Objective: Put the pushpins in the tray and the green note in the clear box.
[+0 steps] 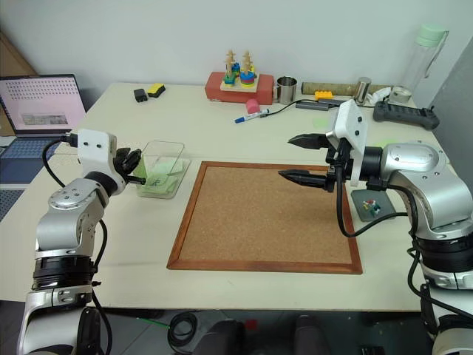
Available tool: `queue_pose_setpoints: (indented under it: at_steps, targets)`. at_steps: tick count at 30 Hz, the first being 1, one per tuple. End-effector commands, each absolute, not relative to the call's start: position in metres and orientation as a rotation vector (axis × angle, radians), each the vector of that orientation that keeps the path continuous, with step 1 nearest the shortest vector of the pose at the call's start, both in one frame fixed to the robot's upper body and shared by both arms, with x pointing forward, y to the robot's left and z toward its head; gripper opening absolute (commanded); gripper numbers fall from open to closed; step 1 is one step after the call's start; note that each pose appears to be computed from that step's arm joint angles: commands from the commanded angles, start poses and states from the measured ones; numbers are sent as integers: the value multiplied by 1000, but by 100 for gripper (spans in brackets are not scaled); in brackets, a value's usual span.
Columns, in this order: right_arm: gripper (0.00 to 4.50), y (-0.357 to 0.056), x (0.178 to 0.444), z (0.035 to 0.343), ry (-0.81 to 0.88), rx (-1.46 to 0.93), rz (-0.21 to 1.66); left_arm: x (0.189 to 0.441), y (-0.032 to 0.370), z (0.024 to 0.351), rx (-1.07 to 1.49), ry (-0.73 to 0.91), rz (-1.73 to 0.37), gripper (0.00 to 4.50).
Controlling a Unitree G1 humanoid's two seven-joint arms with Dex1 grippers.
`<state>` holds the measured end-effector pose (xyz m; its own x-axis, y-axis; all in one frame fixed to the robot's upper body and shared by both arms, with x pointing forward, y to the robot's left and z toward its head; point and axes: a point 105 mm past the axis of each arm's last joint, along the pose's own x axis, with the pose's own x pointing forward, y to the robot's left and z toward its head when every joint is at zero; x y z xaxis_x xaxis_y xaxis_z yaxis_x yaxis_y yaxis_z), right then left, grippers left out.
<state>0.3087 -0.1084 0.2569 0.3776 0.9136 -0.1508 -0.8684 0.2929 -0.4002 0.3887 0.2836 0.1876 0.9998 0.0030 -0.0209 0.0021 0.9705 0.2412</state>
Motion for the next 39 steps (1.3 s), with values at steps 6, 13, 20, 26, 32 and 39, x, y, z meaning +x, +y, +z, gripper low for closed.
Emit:
queue_pose_setpoints:
  at_steps: [6,13,20,26,32,39]
  targets:
    - [352,-110,304,264,-147,-480,1175,388,281,211,286,-51,-19,293]
    - [352,-118,307,264,-141,-484,1140,376,280,224,397,-49,-96,430]
    - [352,-149,307,254,-54,-505,1060,350,280,219,490,80,-307,443]
    - [352,-210,297,240,124,-613,951,294,290,198,624,280,-564,443]
    - [352,-266,289,220,281,-663,834,267,321,194,596,391,-583,443]
    - [352,-289,285,208,315,-663,786,262,327,190,559,390,-576,443]
